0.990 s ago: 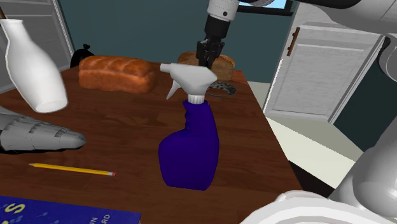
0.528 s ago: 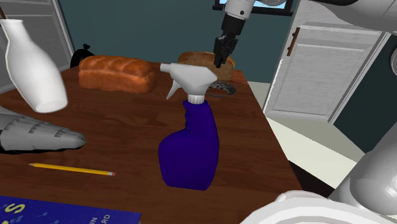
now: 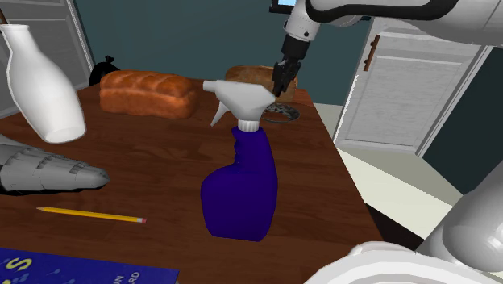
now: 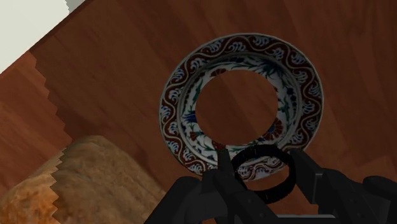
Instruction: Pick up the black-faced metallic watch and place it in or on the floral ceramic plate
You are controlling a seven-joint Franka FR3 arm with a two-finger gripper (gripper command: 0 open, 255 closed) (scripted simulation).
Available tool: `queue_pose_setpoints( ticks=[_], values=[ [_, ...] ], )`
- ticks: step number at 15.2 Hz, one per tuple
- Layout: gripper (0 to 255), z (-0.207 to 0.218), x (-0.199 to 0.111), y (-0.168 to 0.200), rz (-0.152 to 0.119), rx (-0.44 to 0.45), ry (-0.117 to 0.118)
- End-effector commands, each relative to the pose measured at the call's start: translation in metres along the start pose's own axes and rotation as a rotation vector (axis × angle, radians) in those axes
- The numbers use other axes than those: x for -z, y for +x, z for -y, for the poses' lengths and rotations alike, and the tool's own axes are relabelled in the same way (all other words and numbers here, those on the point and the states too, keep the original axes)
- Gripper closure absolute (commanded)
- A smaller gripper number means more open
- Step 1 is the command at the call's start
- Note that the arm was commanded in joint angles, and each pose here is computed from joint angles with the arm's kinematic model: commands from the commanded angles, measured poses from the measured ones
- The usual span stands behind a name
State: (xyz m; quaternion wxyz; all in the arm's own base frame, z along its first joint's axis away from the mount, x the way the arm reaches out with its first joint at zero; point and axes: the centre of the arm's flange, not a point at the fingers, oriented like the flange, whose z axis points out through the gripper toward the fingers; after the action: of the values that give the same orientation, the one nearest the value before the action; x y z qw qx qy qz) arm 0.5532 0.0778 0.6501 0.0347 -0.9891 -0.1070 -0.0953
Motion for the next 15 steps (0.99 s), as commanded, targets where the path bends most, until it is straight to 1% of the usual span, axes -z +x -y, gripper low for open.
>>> queue_pose_setpoints(
  ticks=[1,7,15],
  values=[
    [255,0.000,-0.010,-0.002,-0.001,0.000,0.000],
    [255,-0.002,-0.041,-0.008,-0.001,0.000,0.000],
    [255,-0.002,-0.041,-0.008,-0.001,0.000,0.000]
  ],
)
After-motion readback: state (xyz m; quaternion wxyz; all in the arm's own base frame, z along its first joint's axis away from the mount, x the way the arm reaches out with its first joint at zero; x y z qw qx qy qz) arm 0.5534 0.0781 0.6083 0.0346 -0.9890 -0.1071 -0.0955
